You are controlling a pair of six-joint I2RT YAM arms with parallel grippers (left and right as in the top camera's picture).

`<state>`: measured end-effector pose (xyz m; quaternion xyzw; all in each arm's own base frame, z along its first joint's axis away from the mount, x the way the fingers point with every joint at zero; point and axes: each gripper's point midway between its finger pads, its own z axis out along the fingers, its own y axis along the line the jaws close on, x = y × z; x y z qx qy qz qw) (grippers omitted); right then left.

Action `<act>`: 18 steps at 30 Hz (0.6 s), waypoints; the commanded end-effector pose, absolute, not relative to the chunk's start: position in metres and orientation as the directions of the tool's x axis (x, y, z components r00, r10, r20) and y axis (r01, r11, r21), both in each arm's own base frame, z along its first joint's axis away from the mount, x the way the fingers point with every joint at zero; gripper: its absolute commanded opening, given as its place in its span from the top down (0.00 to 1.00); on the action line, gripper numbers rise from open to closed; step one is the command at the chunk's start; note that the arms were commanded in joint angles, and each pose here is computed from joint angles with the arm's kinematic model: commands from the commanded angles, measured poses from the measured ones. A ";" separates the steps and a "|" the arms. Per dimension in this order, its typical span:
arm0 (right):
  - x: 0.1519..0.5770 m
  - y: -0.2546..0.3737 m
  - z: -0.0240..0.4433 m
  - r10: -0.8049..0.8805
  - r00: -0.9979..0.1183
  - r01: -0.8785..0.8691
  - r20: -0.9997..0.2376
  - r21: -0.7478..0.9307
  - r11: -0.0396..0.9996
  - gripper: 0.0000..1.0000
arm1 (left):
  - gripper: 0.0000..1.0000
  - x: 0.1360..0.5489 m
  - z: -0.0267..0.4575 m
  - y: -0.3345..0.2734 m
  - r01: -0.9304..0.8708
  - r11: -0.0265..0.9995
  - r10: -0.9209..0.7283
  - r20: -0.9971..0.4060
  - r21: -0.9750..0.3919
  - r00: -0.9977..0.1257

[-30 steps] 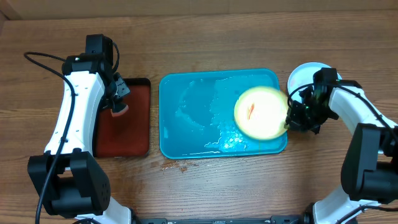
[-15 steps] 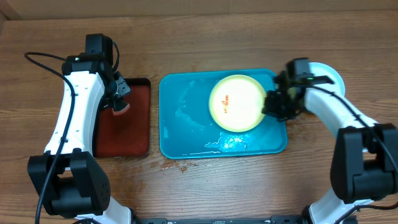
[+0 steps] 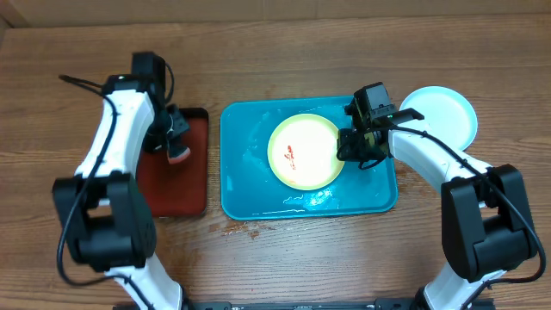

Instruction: Clean dirty plates on tray and stack at the side

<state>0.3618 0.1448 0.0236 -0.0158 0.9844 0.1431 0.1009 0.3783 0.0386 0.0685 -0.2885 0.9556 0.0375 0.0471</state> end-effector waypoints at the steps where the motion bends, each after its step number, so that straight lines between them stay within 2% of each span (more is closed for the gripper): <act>1: 0.370 0.145 0.028 0.000 -0.974 -0.062 -0.225 0.267 0.962 0.96 | 0.96 0.381 0.048 0.047 -0.567 0.818 -0.557 -0.105 0.101 -0.823; 14: 0.367 0.144 0.024 -0.001 -0.975 -0.061 -0.221 0.266 0.962 0.96 | 0.96 0.378 -0.010 0.050 -0.560 0.813 -0.565 -0.013 0.160 -0.825; 18: 0.365 0.144 0.021 -0.001 -0.976 -0.060 -0.217 0.265 0.962 0.96 | 0.96 0.378 -0.009 0.053 -0.566 0.809 -0.571 -0.015 0.159 -0.821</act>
